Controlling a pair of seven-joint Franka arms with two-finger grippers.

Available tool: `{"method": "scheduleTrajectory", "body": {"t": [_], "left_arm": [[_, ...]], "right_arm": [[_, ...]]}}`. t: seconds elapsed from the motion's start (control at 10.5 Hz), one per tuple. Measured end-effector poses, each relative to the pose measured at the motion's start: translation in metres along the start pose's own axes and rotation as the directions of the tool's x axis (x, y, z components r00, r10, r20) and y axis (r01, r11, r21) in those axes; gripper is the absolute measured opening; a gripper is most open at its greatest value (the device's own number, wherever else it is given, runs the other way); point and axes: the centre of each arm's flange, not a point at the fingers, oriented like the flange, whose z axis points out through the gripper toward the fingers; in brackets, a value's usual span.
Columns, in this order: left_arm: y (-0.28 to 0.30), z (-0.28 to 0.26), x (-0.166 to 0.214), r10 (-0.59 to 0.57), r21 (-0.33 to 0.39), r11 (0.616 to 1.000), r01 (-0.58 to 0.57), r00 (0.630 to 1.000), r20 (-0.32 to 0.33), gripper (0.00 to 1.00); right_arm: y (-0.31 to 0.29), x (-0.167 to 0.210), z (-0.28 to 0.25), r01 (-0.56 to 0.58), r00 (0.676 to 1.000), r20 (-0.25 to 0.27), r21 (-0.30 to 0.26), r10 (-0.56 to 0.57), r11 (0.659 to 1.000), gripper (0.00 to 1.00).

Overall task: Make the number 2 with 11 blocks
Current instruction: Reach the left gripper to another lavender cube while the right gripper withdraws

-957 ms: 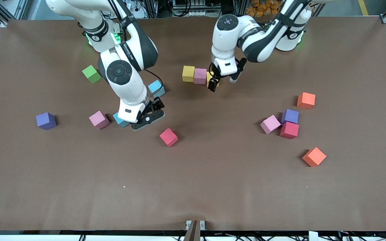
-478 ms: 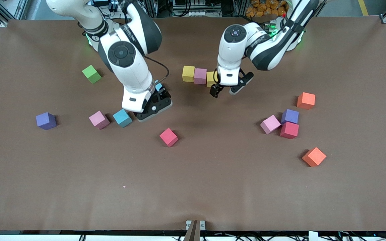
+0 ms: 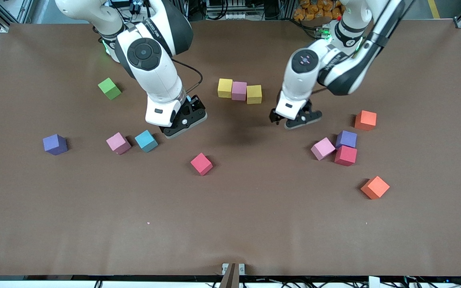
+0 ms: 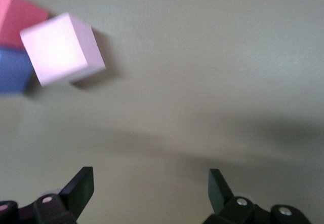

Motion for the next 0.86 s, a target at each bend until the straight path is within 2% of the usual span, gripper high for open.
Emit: {"method": "scheduleTrajectory", "body": {"t": [0.1,0.19,0.29,0.48,0.67,0.86], "left_arm": [[-0.014,0.003,0.008,0.144,0.01,0.989,-0.144,0.989,0.015,1.0],[-0.027,0.006,0.016,0.292,0.01,0.956,-0.292,0.956,0.026,1.0],[-0.041,0.009,0.024,0.431,0.005,0.902,-0.431,0.902,0.035,1.0],[-0.068,0.013,0.04,0.673,-0.032,0.74,-0.672,0.739,0.042,1.0],[-0.073,0.015,0.044,0.81,-0.048,0.587,-0.808,0.586,0.026,1.0],[-0.083,0.026,0.054,0.872,-0.056,0.488,-0.871,0.489,-0.023,1.0]], "right_arm": [[0.0,0.001,-0.002,-0.007,1.0,-0.006,0.0,0.007,1.0,1.0],[0.0,0.002,-0.003,-0.01,1.0,-0.01,0.001,0.01,1.0,1.0],[0.0,0.002,-0.003,-0.013,1.0,-0.012,0.001,0.013,1.0,1.0],[0.002,0.002,-0.003,-0.023,1.0,-0.012,0.0,0.023,1.0,1.0],[0.002,0.002,-0.006,-0.039,0.999,-0.009,0.0,0.039,0.999,1.0],[0.002,0.004,-0.015,-0.044,0.999,-0.02,0.002,0.044,0.999,1.0]]}}
